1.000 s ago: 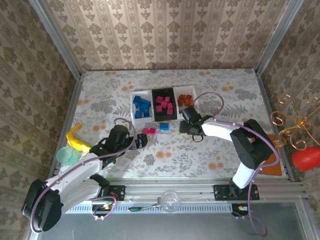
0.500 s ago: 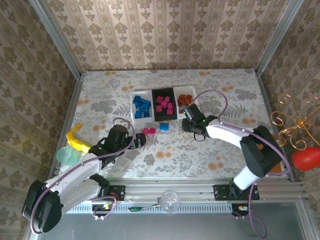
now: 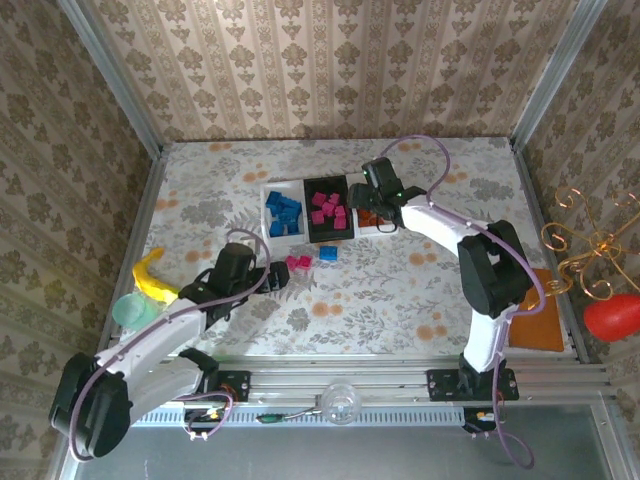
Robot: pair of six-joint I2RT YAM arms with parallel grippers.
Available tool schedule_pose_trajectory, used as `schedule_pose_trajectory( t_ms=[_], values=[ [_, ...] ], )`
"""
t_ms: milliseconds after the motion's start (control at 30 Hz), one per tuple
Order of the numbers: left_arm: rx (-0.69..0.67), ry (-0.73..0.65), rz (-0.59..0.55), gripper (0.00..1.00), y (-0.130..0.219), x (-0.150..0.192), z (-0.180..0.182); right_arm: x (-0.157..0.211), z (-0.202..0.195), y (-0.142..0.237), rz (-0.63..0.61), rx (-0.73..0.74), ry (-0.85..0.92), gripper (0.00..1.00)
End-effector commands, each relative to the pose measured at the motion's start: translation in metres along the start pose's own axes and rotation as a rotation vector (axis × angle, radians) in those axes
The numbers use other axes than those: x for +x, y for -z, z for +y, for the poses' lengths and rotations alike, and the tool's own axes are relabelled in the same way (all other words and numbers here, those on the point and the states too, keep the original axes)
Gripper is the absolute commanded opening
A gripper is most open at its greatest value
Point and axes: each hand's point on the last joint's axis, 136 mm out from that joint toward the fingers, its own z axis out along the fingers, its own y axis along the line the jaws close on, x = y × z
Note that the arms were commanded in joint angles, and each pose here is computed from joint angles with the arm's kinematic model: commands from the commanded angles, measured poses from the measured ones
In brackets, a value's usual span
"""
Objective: Sort the legos into containers by color
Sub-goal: Place the lego in the container.
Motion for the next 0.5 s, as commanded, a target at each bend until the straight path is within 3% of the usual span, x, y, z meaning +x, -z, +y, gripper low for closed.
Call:
schedule_pose_trajectory(
  t_ms=[0,133,267,467],
  values=[
    [0.038,-0.034,-0.014,0.85,-0.004,-0.018,-0.013,-0.005,0.013,0.02,-0.013,-0.061,0.007,0.74],
    [0.03,-0.028,0.0,0.86,-0.014,-0.018,-0.014,0.029,0.027,0.047,0.004,-0.127,0.014,0.79],
    [0.012,-0.028,-0.016,1.0,-0.013,-0.022,-0.011,0.084,0.046,0.06,0.056,-0.174,0.054,0.82],
    [0.011,-0.022,-0.049,1.0,0.003,-0.019,-0.006,0.126,0.064,0.049,0.086,-0.169,0.066,0.83]
  ],
)
